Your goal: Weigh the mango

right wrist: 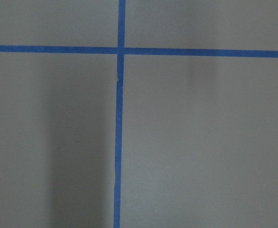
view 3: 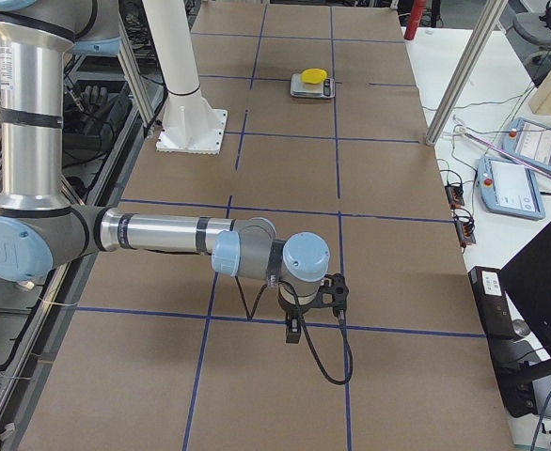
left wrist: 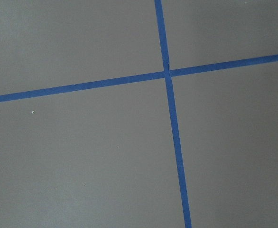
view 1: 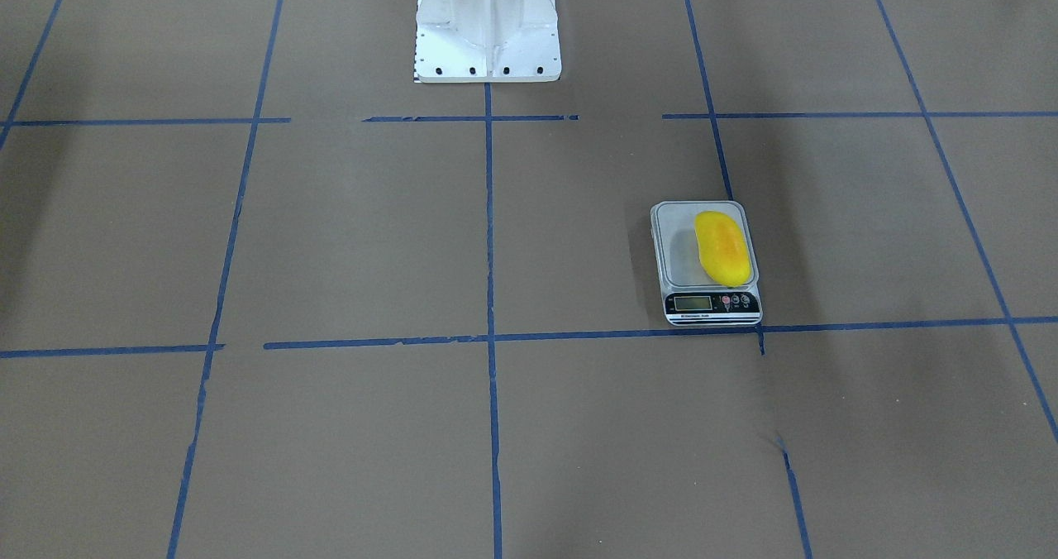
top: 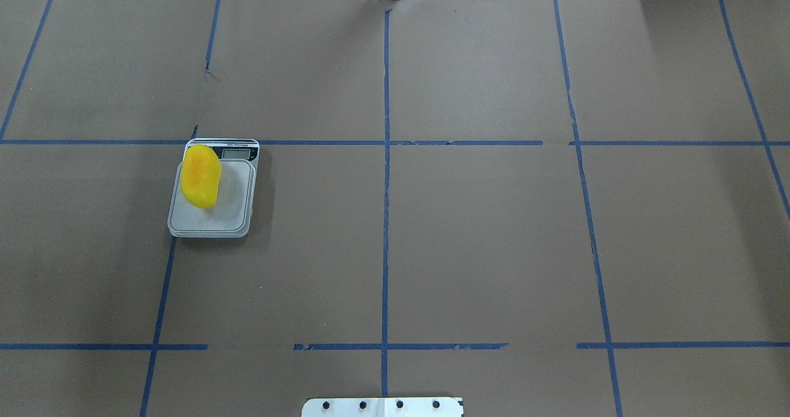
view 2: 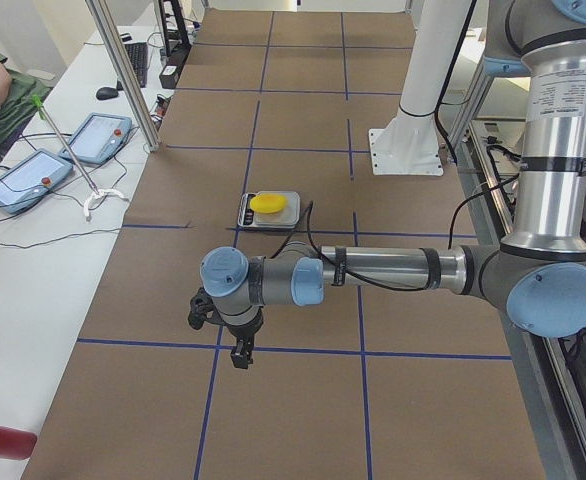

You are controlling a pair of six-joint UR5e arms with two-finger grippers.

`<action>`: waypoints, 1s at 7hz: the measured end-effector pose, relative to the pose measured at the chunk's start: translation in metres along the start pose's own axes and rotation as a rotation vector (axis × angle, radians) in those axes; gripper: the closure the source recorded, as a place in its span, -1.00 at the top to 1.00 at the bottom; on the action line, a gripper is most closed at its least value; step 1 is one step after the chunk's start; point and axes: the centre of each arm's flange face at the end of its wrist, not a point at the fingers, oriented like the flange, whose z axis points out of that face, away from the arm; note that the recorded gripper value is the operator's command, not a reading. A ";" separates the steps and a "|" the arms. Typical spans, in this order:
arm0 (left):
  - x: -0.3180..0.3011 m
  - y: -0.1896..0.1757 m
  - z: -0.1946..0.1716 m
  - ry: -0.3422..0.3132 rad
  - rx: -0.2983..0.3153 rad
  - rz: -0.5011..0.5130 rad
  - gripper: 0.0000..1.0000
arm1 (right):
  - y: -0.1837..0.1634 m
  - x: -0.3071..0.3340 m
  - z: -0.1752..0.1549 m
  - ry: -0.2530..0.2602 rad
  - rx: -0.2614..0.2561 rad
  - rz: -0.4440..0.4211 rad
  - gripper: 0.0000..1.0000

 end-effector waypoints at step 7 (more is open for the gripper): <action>-0.001 0.000 -0.001 0.000 0.001 -0.011 1.00 | 0.000 0.000 0.000 0.000 0.001 -0.001 1.00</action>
